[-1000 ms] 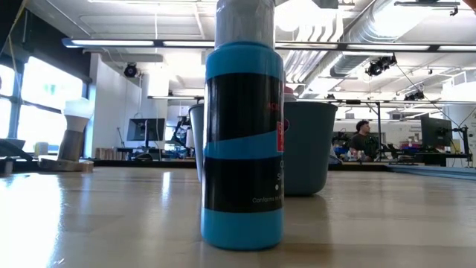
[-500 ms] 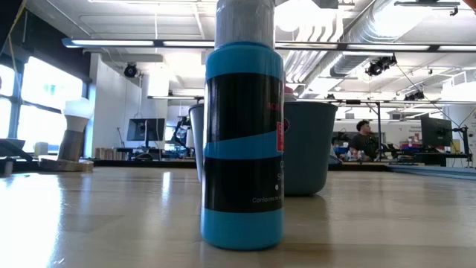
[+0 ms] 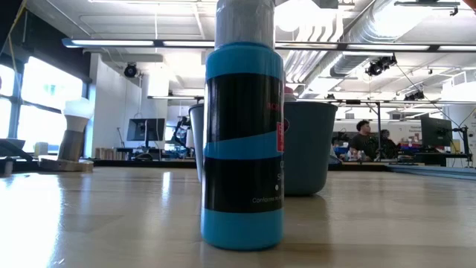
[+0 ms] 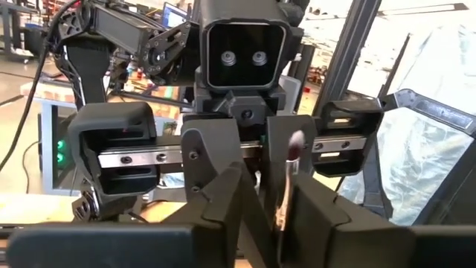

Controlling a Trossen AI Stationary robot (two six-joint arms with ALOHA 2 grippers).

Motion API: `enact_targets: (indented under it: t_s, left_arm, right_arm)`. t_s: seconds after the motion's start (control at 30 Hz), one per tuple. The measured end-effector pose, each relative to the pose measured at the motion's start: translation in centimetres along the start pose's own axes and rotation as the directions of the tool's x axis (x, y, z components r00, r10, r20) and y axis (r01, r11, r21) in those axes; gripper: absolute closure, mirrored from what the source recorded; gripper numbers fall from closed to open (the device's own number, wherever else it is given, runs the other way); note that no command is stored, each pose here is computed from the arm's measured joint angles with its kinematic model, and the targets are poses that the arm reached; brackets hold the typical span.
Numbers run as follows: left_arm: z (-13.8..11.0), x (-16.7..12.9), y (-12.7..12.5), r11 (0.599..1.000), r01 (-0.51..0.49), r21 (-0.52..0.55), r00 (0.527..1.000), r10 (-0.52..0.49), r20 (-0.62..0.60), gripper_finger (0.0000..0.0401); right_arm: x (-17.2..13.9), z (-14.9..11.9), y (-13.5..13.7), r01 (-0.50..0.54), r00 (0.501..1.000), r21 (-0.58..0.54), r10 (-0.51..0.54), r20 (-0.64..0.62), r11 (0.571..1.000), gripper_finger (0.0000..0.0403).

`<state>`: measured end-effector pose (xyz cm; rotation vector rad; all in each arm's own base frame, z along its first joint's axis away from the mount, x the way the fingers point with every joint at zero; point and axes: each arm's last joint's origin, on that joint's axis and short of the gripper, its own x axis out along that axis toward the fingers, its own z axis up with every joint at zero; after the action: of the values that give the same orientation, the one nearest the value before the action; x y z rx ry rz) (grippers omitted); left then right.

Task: Pick & Place Paint Supplies
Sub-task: Put the black and silver paint brush into the green cup

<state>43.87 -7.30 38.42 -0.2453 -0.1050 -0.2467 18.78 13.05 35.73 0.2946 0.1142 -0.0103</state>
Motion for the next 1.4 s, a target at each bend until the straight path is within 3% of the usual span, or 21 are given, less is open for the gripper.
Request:
enact_targets:
  t_s: [0.3,0.5,0.83,1.0,1.4]
  left_arm:
    - [1.0,-0.7,1.4,1.000,0.029,-0.006,0.999,-0.029,-0.023,0.0259]
    - [2.4,-1.8,2.2,0.998,0.058,-0.027,0.997,-0.059,-0.047,0.0225]
    - [4.2,-2.9,3.9,0.999,0.030,-0.035,0.999,-0.031,-0.025,0.0217]
    - [4.5,-3.1,4.4,0.999,0.013,-0.039,1.000,-0.014,-0.017,0.0217]
    - [4.6,-3.2,4.6,0.999,-0.023,-0.035,1.000,0.023,-0.007,0.0217]
  right_arm:
    - [-0.5,0.2,-0.3,0.015,1.000,-0.009,-0.015,-0.002,1.000,0.0390]
    - [-2.3,0.5,-0.7,0.092,0.996,-0.026,-0.091,0.018,0.995,0.0390]
    - [-6.2,0.8,0.0,0.205,0.973,-0.018,-0.202,0.108,0.979,0.0390]
    - [-7.5,-0.4,0.8,0.226,0.967,0.019,-0.227,0.112,0.974,0.0390]
    - [-7.8,-6.0,3.4,0.230,0.969,0.122,-0.238,0.063,0.966,0.0390]
